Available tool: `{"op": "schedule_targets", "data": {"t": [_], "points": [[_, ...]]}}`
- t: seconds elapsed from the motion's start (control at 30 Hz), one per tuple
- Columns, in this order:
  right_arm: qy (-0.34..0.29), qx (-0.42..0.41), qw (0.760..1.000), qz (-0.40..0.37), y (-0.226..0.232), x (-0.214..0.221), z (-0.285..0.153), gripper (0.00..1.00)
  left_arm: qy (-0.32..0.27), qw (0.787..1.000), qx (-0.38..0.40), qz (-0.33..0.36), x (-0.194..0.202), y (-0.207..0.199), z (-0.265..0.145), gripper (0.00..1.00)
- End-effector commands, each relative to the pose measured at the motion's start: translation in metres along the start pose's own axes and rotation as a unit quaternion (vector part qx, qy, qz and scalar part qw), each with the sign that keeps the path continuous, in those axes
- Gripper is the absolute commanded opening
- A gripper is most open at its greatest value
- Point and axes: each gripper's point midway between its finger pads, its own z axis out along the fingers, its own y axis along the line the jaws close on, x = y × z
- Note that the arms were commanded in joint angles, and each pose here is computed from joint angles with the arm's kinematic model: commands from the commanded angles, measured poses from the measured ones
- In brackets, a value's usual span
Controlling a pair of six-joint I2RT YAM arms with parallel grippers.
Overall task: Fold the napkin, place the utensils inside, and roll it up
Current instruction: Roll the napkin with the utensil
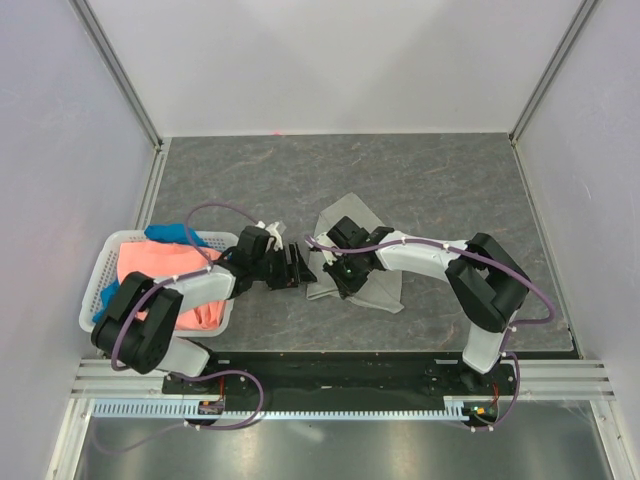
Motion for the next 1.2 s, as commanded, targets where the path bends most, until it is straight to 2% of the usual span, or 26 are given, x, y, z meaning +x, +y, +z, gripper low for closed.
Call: {"op": "schedule_targets", "data": {"t": [0.0,0.1,0.2,0.3,0.33,0.43,0.57,0.6,0.7,0.73,0.83,1.0,1.17], "points": [[-0.006,0.000,1.000,0.003,0.000,0.003,0.004,0.01,0.001,1.000,0.004,-0.011,0.004,-0.001,0.011,0.75],[-0.020,-0.001,1.000,0.018,0.002,-0.001,0.005,0.01,0.018,0.999,0.006,-0.026,0.014,0.003,0.017,0.73],[-0.022,-0.001,1.000,0.020,0.001,-0.001,0.006,0.02,0.029,0.999,0.001,-0.035,0.022,0.007,0.020,0.67],[-0.024,0.005,1.000,0.019,-0.001,-0.003,0.006,0.02,0.037,0.999,-0.008,-0.038,0.028,0.011,0.019,0.53],[-0.024,0.006,0.999,0.019,-0.001,-0.003,0.006,0.02,0.038,0.999,-0.010,-0.036,0.028,0.011,0.019,0.46],[-0.031,0.011,0.999,0.021,-0.002,-0.007,0.005,0.02,0.050,0.998,-0.020,-0.020,0.032,0.012,0.017,0.37],[-0.031,0.021,0.999,0.025,-0.006,-0.006,0.004,0.02,0.066,0.997,-0.045,0.023,0.034,0.016,0.016,0.34],[-0.032,0.021,0.999,0.027,-0.005,-0.007,0.005,0.02,0.068,0.996,-0.049,0.028,0.035,0.017,0.016,0.35],[-0.031,0.019,0.999,0.034,-0.004,-0.007,0.006,0.02,0.076,0.994,-0.064,0.043,0.034,0.020,0.013,0.46],[-0.031,0.013,0.999,0.035,-0.002,-0.008,0.006,0.02,0.079,0.993,-0.075,0.042,0.035,0.023,0.010,0.59],[-0.026,-0.009,0.999,0.041,0.006,-0.009,0.004,0.00,0.044,0.995,-0.083,0.046,0.018,0.016,0.002,0.75],[0.000,-0.039,0.998,0.057,0.012,-0.015,-0.004,0.00,-0.030,0.994,-0.073,0.071,-0.008,-0.001,-0.020,0.79],[0.017,-0.077,0.994,0.078,0.014,-0.019,-0.006,0.00,-0.066,0.991,-0.054,0.102,-0.006,0.000,-0.034,0.80]]}}
